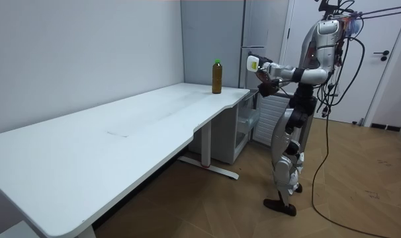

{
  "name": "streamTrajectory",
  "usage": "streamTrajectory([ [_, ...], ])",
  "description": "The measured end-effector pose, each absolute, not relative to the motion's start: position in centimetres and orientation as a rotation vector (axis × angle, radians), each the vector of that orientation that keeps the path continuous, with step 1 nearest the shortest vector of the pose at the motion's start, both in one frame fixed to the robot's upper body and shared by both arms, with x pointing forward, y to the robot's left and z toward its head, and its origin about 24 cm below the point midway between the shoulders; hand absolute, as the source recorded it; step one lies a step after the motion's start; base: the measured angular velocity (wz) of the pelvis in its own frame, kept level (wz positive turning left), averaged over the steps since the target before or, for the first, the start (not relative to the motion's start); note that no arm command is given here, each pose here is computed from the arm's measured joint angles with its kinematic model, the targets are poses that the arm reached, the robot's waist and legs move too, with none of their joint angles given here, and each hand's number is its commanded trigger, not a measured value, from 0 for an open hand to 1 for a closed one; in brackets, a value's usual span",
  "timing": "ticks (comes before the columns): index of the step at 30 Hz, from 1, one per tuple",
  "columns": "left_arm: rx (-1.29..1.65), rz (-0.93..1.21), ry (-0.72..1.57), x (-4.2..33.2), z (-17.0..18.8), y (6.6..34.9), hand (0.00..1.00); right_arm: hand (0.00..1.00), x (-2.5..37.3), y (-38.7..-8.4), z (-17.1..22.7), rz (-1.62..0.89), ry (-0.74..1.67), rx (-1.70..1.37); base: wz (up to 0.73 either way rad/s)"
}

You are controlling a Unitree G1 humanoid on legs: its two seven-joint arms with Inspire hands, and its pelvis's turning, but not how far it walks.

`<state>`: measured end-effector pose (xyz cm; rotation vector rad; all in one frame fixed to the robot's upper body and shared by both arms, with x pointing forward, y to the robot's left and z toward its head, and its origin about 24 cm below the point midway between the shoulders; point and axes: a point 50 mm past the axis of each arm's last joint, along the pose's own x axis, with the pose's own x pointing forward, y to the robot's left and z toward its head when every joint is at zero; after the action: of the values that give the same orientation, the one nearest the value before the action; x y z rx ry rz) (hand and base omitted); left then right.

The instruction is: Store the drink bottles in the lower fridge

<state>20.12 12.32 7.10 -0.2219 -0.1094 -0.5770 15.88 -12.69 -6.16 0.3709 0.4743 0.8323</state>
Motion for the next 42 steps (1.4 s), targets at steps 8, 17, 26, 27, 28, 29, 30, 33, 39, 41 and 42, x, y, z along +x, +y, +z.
streamTrajectory([
  [8, -0.333, -0.588, -0.229, 20.0, 8.8, 12.0, 0.00, 1.00, 14.6, -13.3, -7.1, 0.824, 0.561, 0.340, -0.01],
  [17, -0.350, -0.594, -0.227, 19.9, 8.8, 11.9, 0.00, 1.00, 14.6, -13.4, -7.2, 0.812, 0.574, 0.337, 0.00],
  [26, -0.327, -0.575, -0.288, 20.2, 10.0, 12.7, 0.00, 1.00, 14.3, -13.5, -7.4, 0.822, 0.597, 0.314, 0.00],
  [27, -0.321, -0.571, -0.314, 20.2, 10.6, 12.9, 0.00, 1.00, 14.2, -13.5, -7.5, 0.825, 0.602, 0.304, 0.00],
  [28, -0.314, -0.565, -0.342, 20.1, 11.0, 13.1, 0.00, 1.00, 14.2, -13.5, -7.5, 0.825, 0.604, 0.302, 0.00],
  [29, -0.312, -0.561, -0.353, 20.1, 11.2, 13.2, 0.00, 1.00, 14.2, -13.5, -7.5, 0.826, 0.605, 0.300, 0.00],
  [30, -0.307, -0.547, -0.370, 20.0, 11.6, 13.4, 0.00, 1.00, 14.2, -13.6, -7.5, 0.825, 0.607, 0.296, 0.00],
  [33, -0.303, -0.492, -0.399, 20.1, 12.0, 14.0, 0.00, 1.00, 14.2, -13.8, -7.5, 0.816, 0.605, 0.297, 0.00],
  [39, -0.211, -0.294, -0.484, 20.0, 13.5, 16.7, 0.00, 1.00, 13.6, -14.9, -7.8, 0.773, 0.624, 0.293, -0.01],
  [41, -0.190, -0.234, -0.527, 19.8, 14.3, 17.6, 0.00, 1.00, 13.2, -15.5, -7.9, 0.746, 0.637, 0.290, -0.02],
  [42, -0.180, -0.197, -0.562, 19.6, 14.9, 18.2, 0.00, 1.00, 13.1, -15.7, -8.0, 0.742, 0.641, 0.287, 0.00],
])
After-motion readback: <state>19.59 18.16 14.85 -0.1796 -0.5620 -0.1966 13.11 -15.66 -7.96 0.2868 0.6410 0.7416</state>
